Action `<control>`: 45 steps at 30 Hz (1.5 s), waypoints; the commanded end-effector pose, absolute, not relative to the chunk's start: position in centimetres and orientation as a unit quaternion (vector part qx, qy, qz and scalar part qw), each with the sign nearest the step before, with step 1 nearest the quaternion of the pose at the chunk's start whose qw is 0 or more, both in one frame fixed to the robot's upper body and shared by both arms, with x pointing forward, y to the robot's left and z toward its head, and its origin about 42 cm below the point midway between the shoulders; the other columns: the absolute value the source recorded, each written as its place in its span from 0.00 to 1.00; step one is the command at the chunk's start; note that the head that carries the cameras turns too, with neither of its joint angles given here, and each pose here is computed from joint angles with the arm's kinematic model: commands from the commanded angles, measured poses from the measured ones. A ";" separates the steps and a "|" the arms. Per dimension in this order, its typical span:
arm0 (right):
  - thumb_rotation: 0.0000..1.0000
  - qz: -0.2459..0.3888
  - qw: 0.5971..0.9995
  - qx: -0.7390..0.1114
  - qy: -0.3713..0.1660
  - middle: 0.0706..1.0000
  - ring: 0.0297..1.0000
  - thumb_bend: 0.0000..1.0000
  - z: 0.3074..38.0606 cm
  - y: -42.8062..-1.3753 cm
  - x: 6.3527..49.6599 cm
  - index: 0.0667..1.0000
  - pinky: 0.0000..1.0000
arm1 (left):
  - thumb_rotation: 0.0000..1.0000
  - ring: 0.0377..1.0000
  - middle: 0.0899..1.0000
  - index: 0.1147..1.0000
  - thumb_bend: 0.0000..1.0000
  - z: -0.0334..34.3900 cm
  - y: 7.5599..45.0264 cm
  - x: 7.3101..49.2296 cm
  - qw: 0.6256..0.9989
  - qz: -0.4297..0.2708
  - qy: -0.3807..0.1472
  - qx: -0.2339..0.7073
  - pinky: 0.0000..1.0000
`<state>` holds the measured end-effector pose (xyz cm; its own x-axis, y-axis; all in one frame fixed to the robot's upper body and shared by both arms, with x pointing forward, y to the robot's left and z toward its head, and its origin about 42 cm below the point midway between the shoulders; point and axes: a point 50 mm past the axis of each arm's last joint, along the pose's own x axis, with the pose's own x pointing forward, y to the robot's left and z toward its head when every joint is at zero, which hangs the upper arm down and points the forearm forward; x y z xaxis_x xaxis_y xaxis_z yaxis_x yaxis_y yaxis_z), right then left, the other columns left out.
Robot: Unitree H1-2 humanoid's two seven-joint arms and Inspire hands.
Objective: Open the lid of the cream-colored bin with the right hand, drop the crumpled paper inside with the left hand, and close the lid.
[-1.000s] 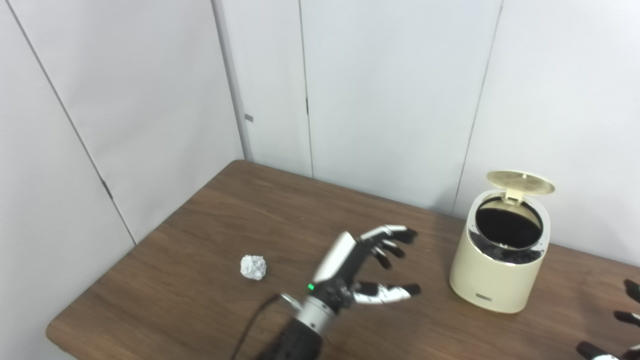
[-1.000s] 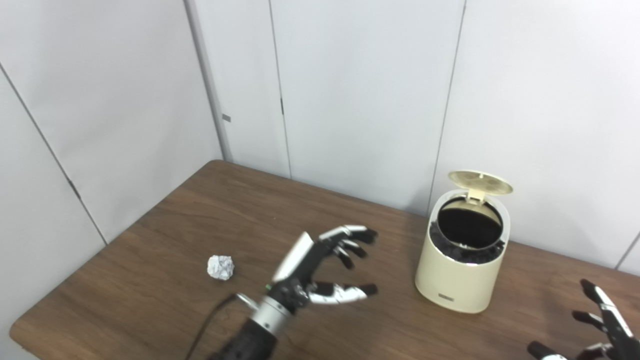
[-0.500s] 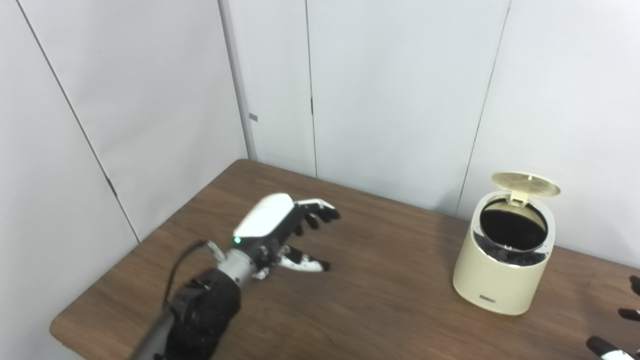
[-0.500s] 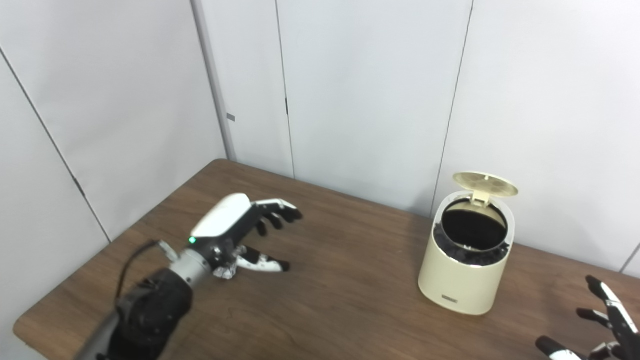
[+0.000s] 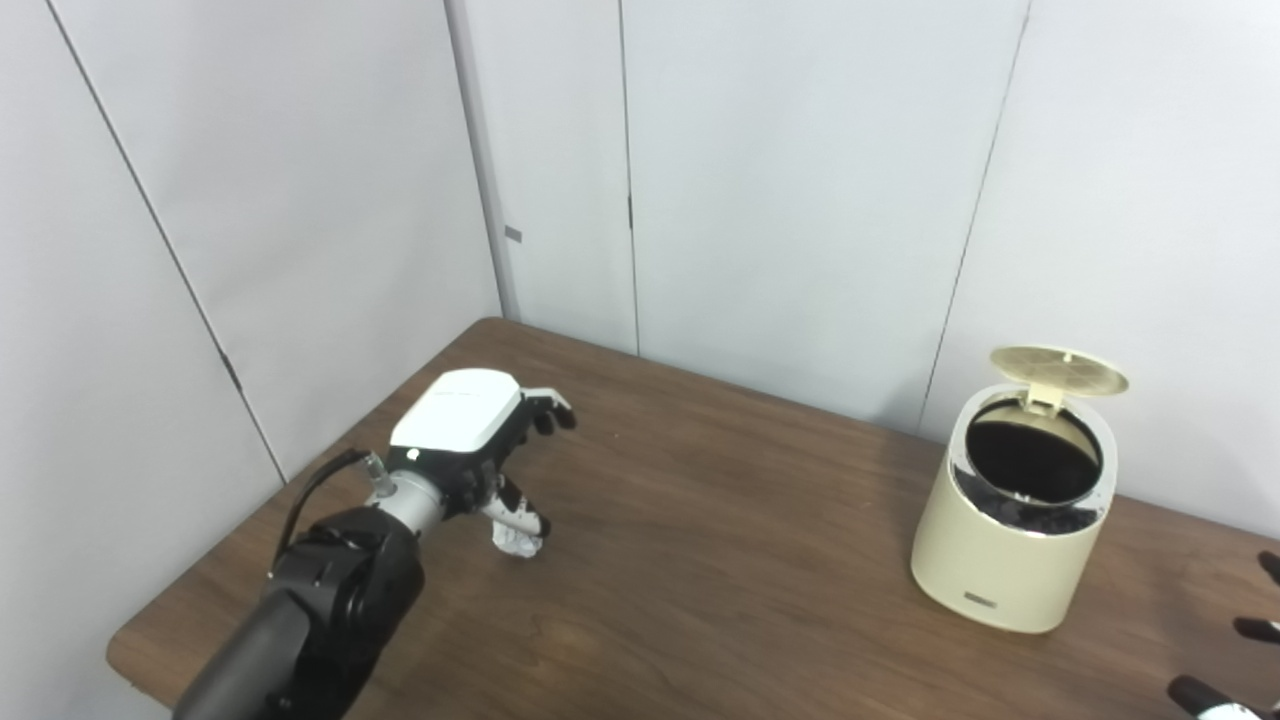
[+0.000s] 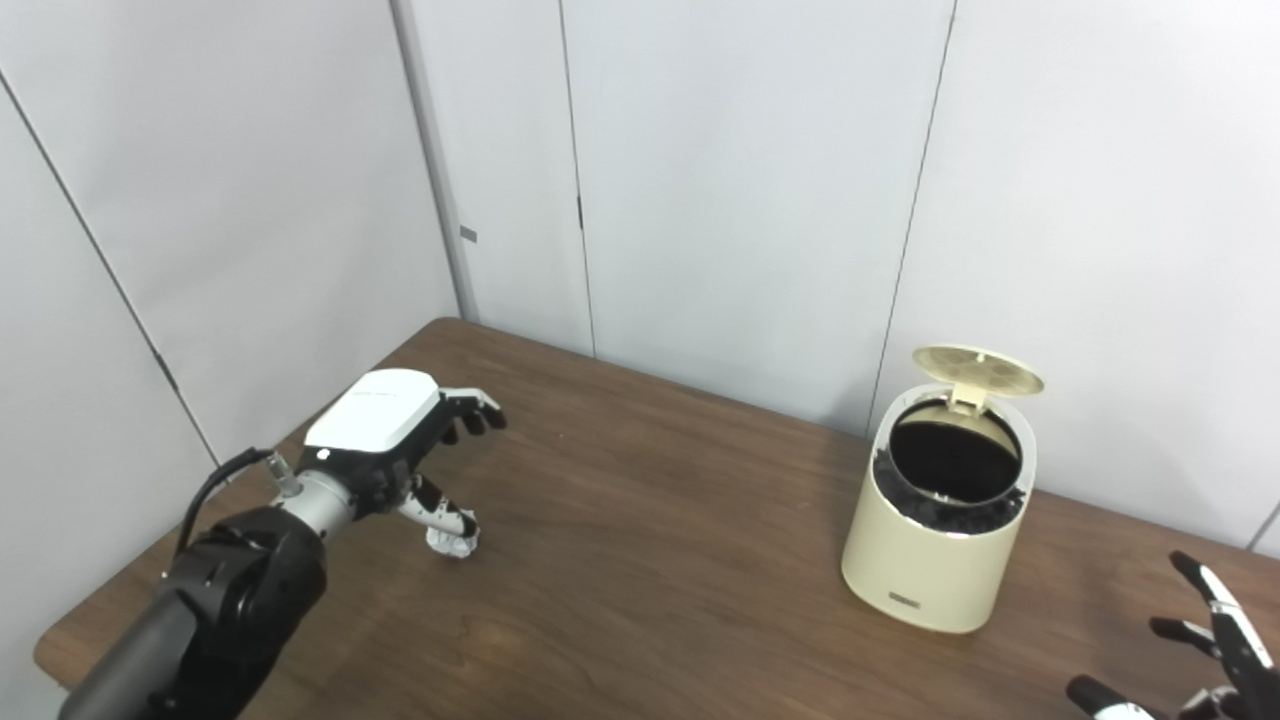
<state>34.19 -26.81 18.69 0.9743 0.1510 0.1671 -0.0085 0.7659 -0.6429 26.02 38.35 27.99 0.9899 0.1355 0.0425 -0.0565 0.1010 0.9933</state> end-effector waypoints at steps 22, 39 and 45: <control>0.59 0.041 0.926 -0.346 -0.144 0.98 0.80 0.88 20.7 -26.5 34.5 0.96 0.13 | 0.04 0.56 0.59 0.63 0.89 25.6 39.4 29.1 0.695 0.058 0.090 0.711 0.50; 0.62 0.039 0.927 -0.347 -0.139 0.98 0.80 0.90 21.0 -26.8 34.3 0.97 0.05 | 0.06 0.61 0.67 0.63 0.85 22.4 41.0 29.8 0.684 0.040 0.131 0.716 0.53; 0.64 0.040 0.927 -0.347 -0.139 0.98 0.80 0.91 21.2 -26.8 34.3 0.98 0.07 | 0.02 0.57 0.65 0.62 0.84 21.9 41.2 29.7 0.687 0.038 0.130 0.714 0.52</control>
<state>34.01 -26.63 19.08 0.9738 0.1616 0.1598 -0.0184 0.7571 -0.6530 29.38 40.65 21.76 0.9635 0.2334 -0.1313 0.1353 -0.0007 0.9908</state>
